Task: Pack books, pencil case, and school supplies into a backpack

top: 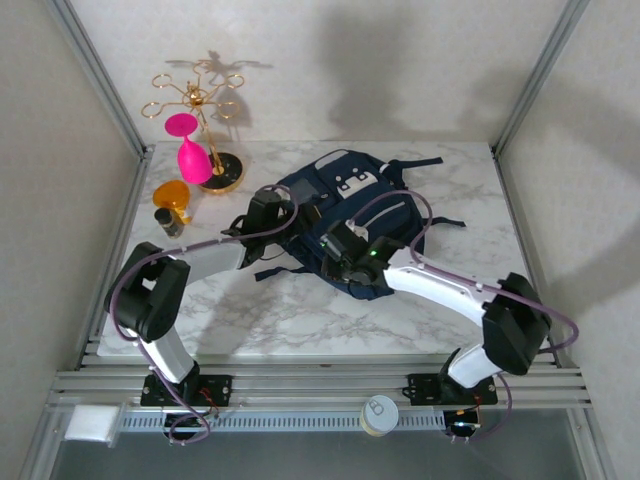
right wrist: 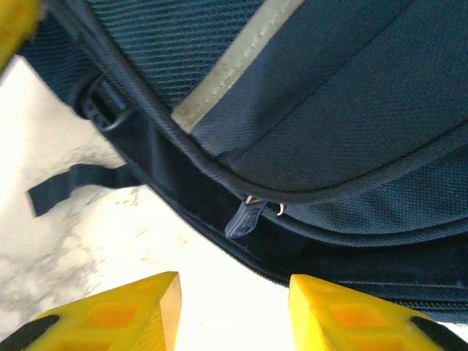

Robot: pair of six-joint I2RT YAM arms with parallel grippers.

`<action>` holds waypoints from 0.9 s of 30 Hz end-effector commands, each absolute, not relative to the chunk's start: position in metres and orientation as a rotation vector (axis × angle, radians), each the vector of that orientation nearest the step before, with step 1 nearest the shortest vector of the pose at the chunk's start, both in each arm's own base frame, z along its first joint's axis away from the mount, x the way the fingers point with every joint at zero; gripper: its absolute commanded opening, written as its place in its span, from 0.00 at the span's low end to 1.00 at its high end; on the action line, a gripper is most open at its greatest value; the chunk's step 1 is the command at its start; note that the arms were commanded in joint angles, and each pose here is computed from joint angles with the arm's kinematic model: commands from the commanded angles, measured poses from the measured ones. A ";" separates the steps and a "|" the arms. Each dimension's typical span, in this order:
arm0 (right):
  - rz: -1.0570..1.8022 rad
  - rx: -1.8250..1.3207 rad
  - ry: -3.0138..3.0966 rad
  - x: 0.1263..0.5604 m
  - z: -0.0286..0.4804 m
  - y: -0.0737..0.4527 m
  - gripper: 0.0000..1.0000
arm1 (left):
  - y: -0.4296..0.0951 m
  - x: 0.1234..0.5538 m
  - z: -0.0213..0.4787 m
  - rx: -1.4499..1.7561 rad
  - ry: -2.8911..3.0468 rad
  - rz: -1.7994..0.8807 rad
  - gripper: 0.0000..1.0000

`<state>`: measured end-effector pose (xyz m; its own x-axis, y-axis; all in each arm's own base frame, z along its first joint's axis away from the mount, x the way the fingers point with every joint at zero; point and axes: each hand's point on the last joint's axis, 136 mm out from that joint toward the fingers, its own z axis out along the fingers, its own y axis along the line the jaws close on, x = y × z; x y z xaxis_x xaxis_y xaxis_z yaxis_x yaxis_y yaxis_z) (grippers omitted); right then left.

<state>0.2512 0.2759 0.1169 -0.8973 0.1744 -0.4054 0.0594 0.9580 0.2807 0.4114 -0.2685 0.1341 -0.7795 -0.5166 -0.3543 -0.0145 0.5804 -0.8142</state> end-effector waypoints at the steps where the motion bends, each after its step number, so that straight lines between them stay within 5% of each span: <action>1: 0.204 0.309 2.598 0.264 0.117 0.266 0.42 | -0.277 0.414 0.142 -0.397 2.187 -1.225 0.51; 19: 0.078 0.349 2.540 0.295 0.079 0.284 0.33 | -0.274 0.411 0.107 -0.457 2.230 -1.114 0.51; 27: 0.124 0.335 2.571 0.286 0.079 0.278 0.15 | -0.263 0.415 0.091 -0.497 2.260 -1.007 0.50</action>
<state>0.2801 0.2702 0.0666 -0.8445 0.2373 -0.4800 0.2266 0.9706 0.0812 0.4109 -0.2693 0.1059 -0.7597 -0.5384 -0.3646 -0.0486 0.6062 -0.7938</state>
